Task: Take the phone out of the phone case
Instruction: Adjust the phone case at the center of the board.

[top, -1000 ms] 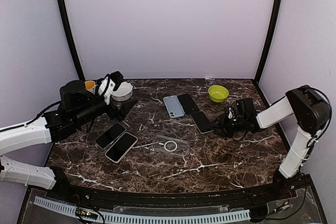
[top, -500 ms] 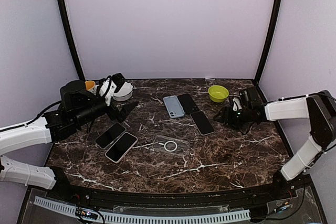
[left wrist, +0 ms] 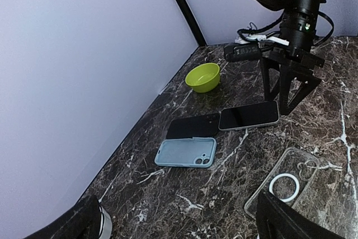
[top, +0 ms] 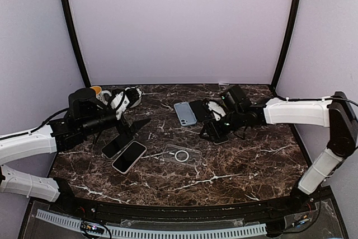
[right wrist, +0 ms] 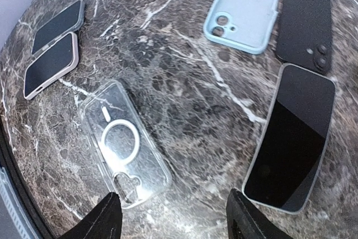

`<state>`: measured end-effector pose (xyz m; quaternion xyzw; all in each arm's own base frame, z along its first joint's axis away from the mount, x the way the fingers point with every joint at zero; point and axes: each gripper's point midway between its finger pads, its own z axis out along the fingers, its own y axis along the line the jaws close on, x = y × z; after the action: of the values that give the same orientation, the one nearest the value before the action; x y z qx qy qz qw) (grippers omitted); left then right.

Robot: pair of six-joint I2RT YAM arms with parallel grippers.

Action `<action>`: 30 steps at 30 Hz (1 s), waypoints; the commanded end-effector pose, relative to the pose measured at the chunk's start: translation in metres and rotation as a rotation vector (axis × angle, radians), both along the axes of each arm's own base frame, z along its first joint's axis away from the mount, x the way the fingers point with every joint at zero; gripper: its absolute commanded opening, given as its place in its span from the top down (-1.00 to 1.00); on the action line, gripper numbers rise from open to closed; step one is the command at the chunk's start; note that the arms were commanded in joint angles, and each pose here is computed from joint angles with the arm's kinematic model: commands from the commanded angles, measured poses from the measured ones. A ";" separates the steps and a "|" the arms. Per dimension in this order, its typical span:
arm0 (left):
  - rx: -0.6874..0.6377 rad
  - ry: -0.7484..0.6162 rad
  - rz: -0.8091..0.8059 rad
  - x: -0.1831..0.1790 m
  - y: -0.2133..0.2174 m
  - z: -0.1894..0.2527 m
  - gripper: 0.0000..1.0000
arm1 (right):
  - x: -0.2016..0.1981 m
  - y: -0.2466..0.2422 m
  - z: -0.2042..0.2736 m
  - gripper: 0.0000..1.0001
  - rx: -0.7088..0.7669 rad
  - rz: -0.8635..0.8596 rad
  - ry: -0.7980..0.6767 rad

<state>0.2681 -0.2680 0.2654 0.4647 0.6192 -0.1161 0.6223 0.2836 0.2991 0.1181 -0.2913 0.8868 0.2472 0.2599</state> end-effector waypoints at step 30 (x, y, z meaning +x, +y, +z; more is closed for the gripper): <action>0.057 0.016 -0.075 -0.012 -0.004 -0.018 -0.89 | 0.004 0.040 -0.110 1.00 -0.511 0.279 -0.146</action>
<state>0.2610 -0.2718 0.2544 0.4928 0.6103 -0.1204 0.6084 0.2869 0.3620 0.0231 -0.4967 0.8380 0.0588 0.2183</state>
